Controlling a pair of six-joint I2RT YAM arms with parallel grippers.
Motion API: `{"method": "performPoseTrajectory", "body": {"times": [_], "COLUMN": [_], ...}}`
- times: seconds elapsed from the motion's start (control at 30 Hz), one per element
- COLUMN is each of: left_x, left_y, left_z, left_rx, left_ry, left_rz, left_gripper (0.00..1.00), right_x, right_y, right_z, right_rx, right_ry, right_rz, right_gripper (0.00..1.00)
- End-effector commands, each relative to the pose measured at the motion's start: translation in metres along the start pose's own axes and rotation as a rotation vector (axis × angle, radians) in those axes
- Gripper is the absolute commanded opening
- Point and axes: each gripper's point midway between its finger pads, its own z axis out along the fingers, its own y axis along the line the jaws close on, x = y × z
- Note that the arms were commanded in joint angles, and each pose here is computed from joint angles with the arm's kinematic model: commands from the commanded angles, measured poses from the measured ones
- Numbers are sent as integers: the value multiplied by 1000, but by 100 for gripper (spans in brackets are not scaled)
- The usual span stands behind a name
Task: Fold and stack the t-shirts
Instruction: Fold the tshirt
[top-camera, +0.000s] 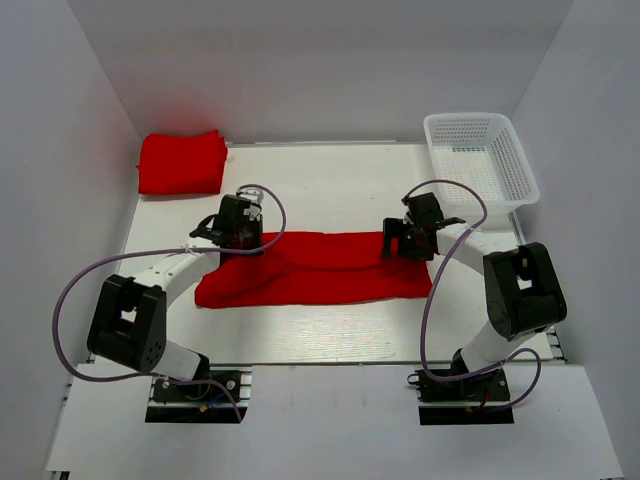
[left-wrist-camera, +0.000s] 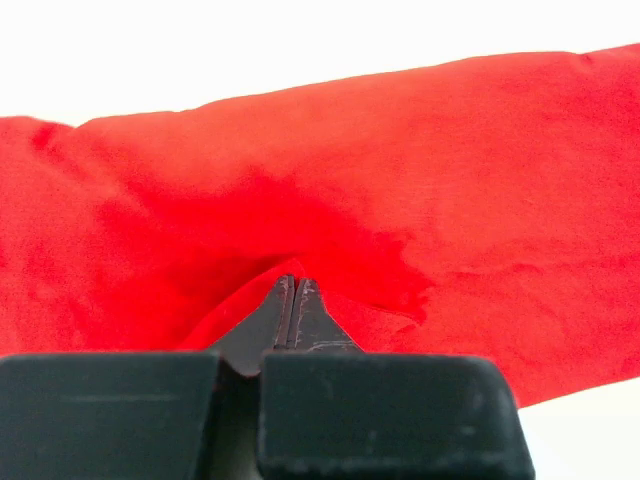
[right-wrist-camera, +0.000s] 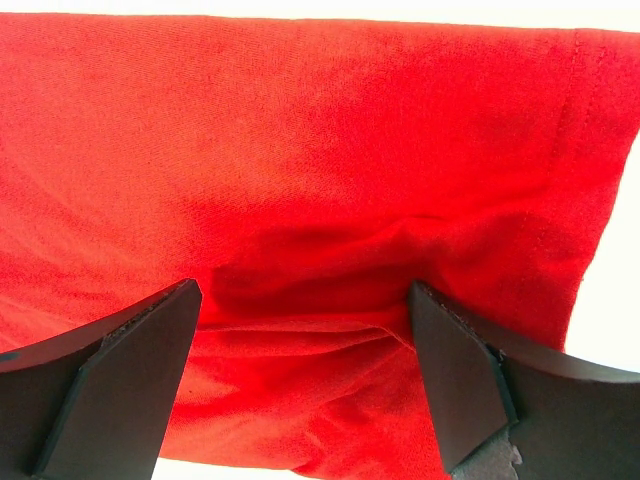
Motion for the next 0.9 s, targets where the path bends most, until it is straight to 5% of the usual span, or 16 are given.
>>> {"method": "performPoseTrajectory", "body": {"times": [0.0, 0.2, 0.43, 0.47, 0.53, 0.57, 0.73, 0.87], "left_x": [-27, -9, -9, -13, -19, -30, -90, -97], "left_y": [-28, -33, -38, -37, -30, -28, -14, 18], "left_z": [-5, 30, 43, 44, 41, 35, -5, -32], "left_rx": [152, 192, 222, 206, 148, 110, -12, -239], "left_ry": [-74, 99, 109, 113, 117, 102, -37, -6], "left_rz": [119, 197, 264, 254, 233, 199, 108, 8], "left_gripper": [0, 0, 4, 31, 66, 99, 100, 100], "right_x": [55, 54, 51, 51, 48, 43, 26, 0], "right_y": [-19, -19, -19, -18, -17, -17, -11, -3], "right_z": [8, 8, 7, 6, 5, 3, -6, -23], "right_rx": [55, 54, 57, 55, 51, 51, 43, 26], "right_ry": [183, 182, 172, 172, 164, 154, 120, 32], "right_rz": [9, 8, 3, 2, -2, -3, -19, -30], "right_gripper": [90, 90, 90, 90, 90, 90, 90, 90]}}
